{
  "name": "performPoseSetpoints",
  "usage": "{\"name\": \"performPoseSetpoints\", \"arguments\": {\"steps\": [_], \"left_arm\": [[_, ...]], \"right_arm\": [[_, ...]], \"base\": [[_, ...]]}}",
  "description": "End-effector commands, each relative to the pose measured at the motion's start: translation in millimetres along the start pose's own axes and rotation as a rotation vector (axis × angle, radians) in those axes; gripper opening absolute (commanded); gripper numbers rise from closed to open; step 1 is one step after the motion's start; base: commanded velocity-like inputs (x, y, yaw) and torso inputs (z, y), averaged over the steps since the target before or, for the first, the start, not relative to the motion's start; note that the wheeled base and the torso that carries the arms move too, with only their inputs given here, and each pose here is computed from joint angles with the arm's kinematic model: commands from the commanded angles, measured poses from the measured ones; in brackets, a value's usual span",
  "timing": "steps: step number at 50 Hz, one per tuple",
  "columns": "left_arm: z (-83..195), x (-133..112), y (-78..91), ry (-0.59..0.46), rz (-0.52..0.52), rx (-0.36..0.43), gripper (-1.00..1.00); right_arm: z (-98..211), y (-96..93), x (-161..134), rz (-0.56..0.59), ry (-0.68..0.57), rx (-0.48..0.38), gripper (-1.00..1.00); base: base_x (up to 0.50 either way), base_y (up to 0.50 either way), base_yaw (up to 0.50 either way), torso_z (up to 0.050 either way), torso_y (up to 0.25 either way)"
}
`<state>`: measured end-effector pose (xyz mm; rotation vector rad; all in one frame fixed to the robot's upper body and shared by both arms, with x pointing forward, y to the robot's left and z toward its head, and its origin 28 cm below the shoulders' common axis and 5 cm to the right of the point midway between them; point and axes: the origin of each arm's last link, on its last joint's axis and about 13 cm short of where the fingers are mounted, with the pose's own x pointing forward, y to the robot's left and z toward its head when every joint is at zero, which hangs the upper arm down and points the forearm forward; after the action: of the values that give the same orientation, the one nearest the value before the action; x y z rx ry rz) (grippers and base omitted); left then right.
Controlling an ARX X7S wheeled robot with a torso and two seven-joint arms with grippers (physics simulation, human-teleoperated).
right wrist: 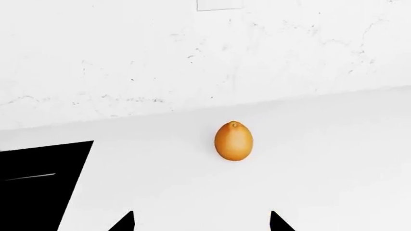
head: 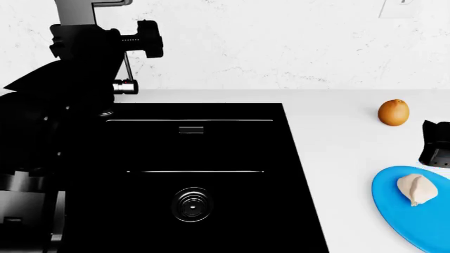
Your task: Pick the chicken breast from the counter and place it in the sink. Then turn on the sink faucet.
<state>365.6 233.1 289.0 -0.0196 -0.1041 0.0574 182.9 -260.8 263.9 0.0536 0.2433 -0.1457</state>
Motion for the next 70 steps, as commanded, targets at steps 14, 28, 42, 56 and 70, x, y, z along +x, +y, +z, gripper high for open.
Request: {"name": "performPoseSetpoints", "arguments": {"steps": [14,28,42,56,70], "left_arm": [[-3,1,-1.5,0.006,-0.006,-0.005,1.0],[-6,2,-1.7,0.009,-0.005,-0.003,1.0],[-6,2,-1.3,0.011,-0.003,-0.001,1.0],[-8,2,-1.3,0.015,-0.003,0.0,1.0],[-10,2,-0.9,0.019,-0.003,-0.001,1.0]], "right_arm": [[-8,-1.8,19,0.0,-0.004,-0.04,1.0],[-22,-0.3,18,0.085,0.129,-0.029,1.0],[-17,-1.1,12,0.08,0.144,-0.03,1.0],[-6,0.4,-16,0.188,0.169,0.001,1.0],[-13,2.1,4,0.17,0.266,-0.011,1.0]], "base": [[0.0,0.0,0.0,0.0,0.0],[0.0,0.0,0.0,0.0,0.0],[0.0,0.0,0.0,0.0,0.0],[0.0,0.0,0.0,0.0,0.0],[0.0,0.0,0.0,0.0,0.0]]}}
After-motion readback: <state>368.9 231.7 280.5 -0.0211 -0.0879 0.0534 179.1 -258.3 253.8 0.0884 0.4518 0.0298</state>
